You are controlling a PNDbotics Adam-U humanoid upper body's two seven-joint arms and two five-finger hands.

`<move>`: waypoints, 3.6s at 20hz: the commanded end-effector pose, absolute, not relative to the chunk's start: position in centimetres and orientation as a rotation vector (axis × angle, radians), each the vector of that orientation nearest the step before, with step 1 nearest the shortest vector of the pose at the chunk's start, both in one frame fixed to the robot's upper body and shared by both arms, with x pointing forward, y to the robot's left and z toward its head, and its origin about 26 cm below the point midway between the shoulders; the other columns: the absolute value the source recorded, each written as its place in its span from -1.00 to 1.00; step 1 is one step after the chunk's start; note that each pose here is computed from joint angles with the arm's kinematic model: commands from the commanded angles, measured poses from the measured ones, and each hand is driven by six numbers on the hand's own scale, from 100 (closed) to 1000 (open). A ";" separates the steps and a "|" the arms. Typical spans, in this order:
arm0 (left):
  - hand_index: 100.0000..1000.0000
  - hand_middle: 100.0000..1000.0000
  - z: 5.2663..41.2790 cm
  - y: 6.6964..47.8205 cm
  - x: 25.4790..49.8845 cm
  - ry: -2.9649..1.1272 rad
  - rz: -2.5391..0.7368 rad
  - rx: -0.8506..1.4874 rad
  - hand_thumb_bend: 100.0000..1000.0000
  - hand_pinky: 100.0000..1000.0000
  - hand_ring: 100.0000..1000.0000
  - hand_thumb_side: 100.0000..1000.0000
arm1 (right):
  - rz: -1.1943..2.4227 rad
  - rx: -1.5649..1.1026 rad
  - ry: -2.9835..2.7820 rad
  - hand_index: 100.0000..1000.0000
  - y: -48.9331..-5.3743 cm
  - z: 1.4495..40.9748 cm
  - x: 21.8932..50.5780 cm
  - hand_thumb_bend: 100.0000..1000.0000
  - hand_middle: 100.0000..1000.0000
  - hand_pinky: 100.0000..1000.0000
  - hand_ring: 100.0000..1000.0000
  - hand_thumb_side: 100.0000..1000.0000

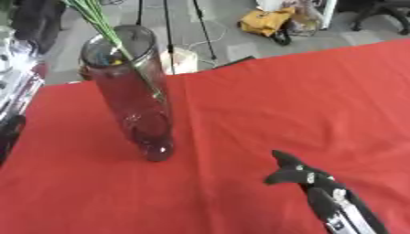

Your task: Arrange flowers into the vase.

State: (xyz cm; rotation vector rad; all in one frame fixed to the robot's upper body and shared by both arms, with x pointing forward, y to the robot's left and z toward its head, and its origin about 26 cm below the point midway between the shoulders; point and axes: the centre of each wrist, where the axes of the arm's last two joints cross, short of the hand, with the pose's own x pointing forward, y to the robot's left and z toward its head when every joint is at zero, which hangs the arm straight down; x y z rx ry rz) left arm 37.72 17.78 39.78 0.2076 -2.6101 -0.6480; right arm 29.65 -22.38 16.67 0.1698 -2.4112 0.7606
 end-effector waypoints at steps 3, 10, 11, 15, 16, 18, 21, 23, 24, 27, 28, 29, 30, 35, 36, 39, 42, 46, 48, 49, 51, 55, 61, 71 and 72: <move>-0.17 -0.25 40.7 18.6 37.1 -2.647 -0.737 0.314 -1.00 -0.79 -0.60 0.33 | 0.762 0.165 -2.434 0.49 -22.4 17.3 29.4 -1.00 0.26 1.00 1.00 0.98; -0.14 -0.20 40.5 18.8 37.2 -2.641 -0.802 0.380 -1.00 -0.76 -0.57 0.31 | 0.757 0.168 -2.438 0.49 -22.4 17.3 29.4 -1.00 0.26 1.00 1.00 0.98; -0.12 -0.18 40.5 18.8 37.3 -2.640 -0.813 0.386 -1.00 -0.76 -0.56 0.30 | 0.757 0.168 -2.438 0.49 -22.4 17.3 29.4 -1.00 0.26 1.00 1.00 0.98; -0.02 -0.11 40.3 18.8 37.4 -2.615 -0.884 0.411 -1.00 -0.70 -0.49 0.28 | 0.756 0.168 -2.439 0.49 -22.5 17.3 29.4 -1.00 0.26 1.00 1.00 0.98; -0.02 -0.11 40.2 18.9 37.4 -2.608 -0.902 0.416 -1.00 -0.70 -0.49 0.28 | 0.755 0.168 -2.439 0.49 -22.5 17.3 29.4 -1.00 0.26 1.00 1.00 0.98; 0.06 -0.04 40.1 18.8 37.4 -2.588 -0.953 0.426 -1.00 -0.65 -0.43 0.26 | 0.756 0.168 -2.438 0.49 -22.5 17.3 29.4 -1.00 0.26 1.00 1.00 0.98; 0.11 0.00 40.1 19.0 37.5 -2.560 -1.011 0.441 -1.00 -0.62 -0.39 0.28 | 0.758 0.168 -2.436 0.49 -22.5 17.2 29.4 -1.00 0.26 1.00 1.00 0.97; 0.16 0.04 40.2 19.1 37.6 -2.550 -1.027 0.445 -1.00 -0.58 -0.35 0.30 | 0.759 0.168 -2.435 0.49 -22.5 17.2 29.4 -1.00 0.26 1.00 1.00 0.98; 0.20 0.08 40.2 19.1 37.6 -2.543 -1.042 0.448 -1.00 -0.54 -0.31 0.31 | 0.760 0.168 -2.434 0.49 -22.5 17.2 29.4 -1.00 0.26 1.00 1.00 0.99; 0.26 0.12 40.2 19.3 37.6 -2.519 -1.091 0.462 -1.00 -0.46 -0.25 0.36 | 0.761 0.168 -2.433 0.49 -22.5 17.2 29.4 -1.00 0.25 1.00 1.00 0.98; 0.28 0.14 40.2 19.4 37.6 -2.512 -1.104 0.468 -1.00 -0.44 -0.23 0.38 | 0.761 0.167 -2.432 0.49 -22.5 17.2 29.4 -1.00 0.25 1.00 1.00 0.98; 0.31 0.17 40.2 19.6 37.6 -2.506 -1.114 0.474 -1.00 -0.40 -0.20 0.42 | 0.762 0.167 -2.430 0.49 -22.5 17.2 29.4 -1.00 0.25 1.00 1.00 0.98; 0.30 0.19 40.3 19.6 37.6 -2.503 -1.123 0.479 -1.00 -0.38 -0.18 0.45 | 0.763 0.167 -2.429 0.49 -22.5 17.2 29.4 -1.00 0.25 1.00 1.00 0.98; 0.41 0.30 40.9 20.1 37.3 -2.494 -1.184 0.496 -1.00 -0.17 -0.04 0.53 | 0.766 0.167 -2.423 0.49 -22.6 17.1 29.3 -1.00 0.25 1.00 1.00 0.98; 0.43 0.32 41.0 20.2 37.3 -2.488 -1.198 0.501 -1.00 -0.14 -0.02 0.52 | 0.766 0.167 -2.421 0.49 -22.6 17.1 29.3 -1.00 0.25 1.00 1.00 0.98; 0.49 0.37 41.1 20.5 37.3 -2.461 -1.244 0.518 -1.00 -0.07 0.04 0.49 | 0.764 0.165 -2.420 0.49 -22.6 17.1 29.3 -1.00 0.25 1.00 1.00 0.98; 0.55 0.42 41.1 20.9 37.5 -2.429 -1.278 0.551 -1.00 -0.02 0.10 0.48 | 0.763 0.164 -2.418 0.49 -22.7 17.0 29.3 -1.00 0.24 1.00 1.00 0.98; 0.64 0.48 41.1 21.2 37.7 -2.382 -1.331 0.597 -1.00 0.03 0.17 0.49 | 0.763 0.163 -2.414 0.49 -22.7 17.0 29.3 -1.00 0.24 1.00 1.00 0.98; 0.65 0.49 41.1 21.4 37.8 -2.368 -1.342 0.610 -1.00 0.04 0.18 0.48 | 0.763 0.163 -2.413 0.49 -22.7 17.0 29.3 -1.00 0.24 1.00 1.00 0.98; 0.66 0.50 41.0 21.4 37.8 -2.363 -1.347 0.616 -1.00 0.04 0.19 0.48 | 0.762 0.163 -2.412 0.49 -22.8 17.0 29.3 -1.00 0.24 1.00 1.00 0.99; 0.68 0.52 41.0 21.5 37.8 -2.354 -1.355 0.623 -1.00 0.07 0.22 0.52 | 0.763 0.164 -2.410 0.49 -22.7 17.0 29.3 -1.00 0.24 1.00 1.00 0.99; 0.72 0.58 41.1 21.7 37.8 -2.324 -1.401 0.634 -1.00 0.13 0.30 0.57 | 0.763 0.165 -2.406 0.48 -22.8 16.9 29.3 -1.00 0.23 1.00 1.00 0.99; 0.82 0.62 41.3 22.0 37.5 -2.315 -1.435 0.631 -1.00 0.15 0.33 0.70 | 0.763 0.166 -2.399 0.48 -22.7 16.9 29.3 -1.00 0.23 1.00 1.00 0.99; 0.81 0.59 41.9 21.7 37.1 -2.367 -1.402 0.492 -1.00 0.12 0.24 0.88 | 0.755 0.161 -2.390 0.48 -22.8 16.8 29.2 -1.00 0.22 1.00 1.00 0.99; 0.81 0.59 42.0 21.7 37.0 -2.375 -1.396 0.478 -1.00 0.12 0.24 0.88 | 0.757 0.162 -2.388 0.48 -22.7 16.8 29.2 -1.00 0.22 1.00 1.00 0.99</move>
